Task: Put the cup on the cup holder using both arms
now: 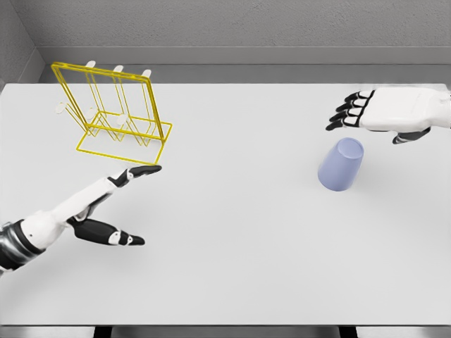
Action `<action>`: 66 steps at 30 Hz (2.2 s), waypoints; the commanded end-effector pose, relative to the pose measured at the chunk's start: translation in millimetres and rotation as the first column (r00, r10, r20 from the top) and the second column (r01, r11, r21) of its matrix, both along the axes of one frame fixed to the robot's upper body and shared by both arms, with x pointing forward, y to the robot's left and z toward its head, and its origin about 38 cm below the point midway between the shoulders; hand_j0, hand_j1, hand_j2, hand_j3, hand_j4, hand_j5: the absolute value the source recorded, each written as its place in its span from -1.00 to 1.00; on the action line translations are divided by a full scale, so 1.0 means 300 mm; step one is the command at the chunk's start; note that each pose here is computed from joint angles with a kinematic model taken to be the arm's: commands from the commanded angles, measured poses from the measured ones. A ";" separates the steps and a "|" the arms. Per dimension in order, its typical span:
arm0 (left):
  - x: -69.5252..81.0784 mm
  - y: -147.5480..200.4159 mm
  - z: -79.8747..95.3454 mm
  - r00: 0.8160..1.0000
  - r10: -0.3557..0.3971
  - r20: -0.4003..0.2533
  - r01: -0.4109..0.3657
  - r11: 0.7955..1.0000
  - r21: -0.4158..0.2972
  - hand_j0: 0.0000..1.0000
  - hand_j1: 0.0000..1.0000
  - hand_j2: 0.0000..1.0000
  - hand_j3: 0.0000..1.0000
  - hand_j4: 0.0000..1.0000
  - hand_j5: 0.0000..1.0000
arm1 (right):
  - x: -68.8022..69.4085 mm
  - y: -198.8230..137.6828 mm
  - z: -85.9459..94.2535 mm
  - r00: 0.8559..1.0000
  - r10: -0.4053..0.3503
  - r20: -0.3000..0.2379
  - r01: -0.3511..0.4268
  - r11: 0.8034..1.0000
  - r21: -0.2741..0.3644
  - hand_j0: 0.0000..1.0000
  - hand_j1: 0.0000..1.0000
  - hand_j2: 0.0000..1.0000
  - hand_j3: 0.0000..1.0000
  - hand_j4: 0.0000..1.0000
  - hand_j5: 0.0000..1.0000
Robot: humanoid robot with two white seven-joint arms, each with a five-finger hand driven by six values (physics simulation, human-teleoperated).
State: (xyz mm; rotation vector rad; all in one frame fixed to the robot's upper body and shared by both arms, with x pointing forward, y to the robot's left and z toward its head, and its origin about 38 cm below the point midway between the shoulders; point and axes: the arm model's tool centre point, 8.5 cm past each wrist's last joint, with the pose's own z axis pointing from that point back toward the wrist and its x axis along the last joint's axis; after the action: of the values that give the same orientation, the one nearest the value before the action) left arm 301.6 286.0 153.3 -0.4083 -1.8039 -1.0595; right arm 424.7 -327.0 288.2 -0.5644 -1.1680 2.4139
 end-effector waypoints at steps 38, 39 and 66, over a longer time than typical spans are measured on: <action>0.034 -0.150 -0.245 0.906 0.048 -0.420 -0.094 0.992 -0.089 1.00 1.00 1.00 1.00 1.00 1.00 | 0.035 0.124 -0.183 0.995 0.071 -0.074 -0.081 0.987 -0.142 0.92 0.92 0.92 0.92 0.92 0.92; 0.034 -0.150 -0.245 0.906 0.048 -0.420 -0.094 0.992 -0.089 1.00 1.00 1.00 1.00 1.00 1.00 | 0.036 0.123 -0.184 0.995 0.071 -0.071 -0.081 0.986 -0.148 0.87 0.87 0.87 0.87 0.87 0.87; 0.052 -0.158 -0.246 0.895 0.061 -0.442 -0.102 0.992 -0.068 1.00 1.00 1.00 1.00 1.00 1.00 | 0.005 0.125 -0.106 0.995 0.097 -0.029 -0.100 0.975 -0.196 0.28 0.28 0.28 0.28 0.28 0.28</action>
State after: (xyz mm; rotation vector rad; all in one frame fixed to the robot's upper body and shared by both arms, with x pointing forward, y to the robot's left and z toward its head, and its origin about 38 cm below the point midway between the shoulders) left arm 317.1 238.3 79.1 -0.5695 -1.4486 -0.7583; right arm 427.5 -288.1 249.7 -0.5339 -0.9641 2.6385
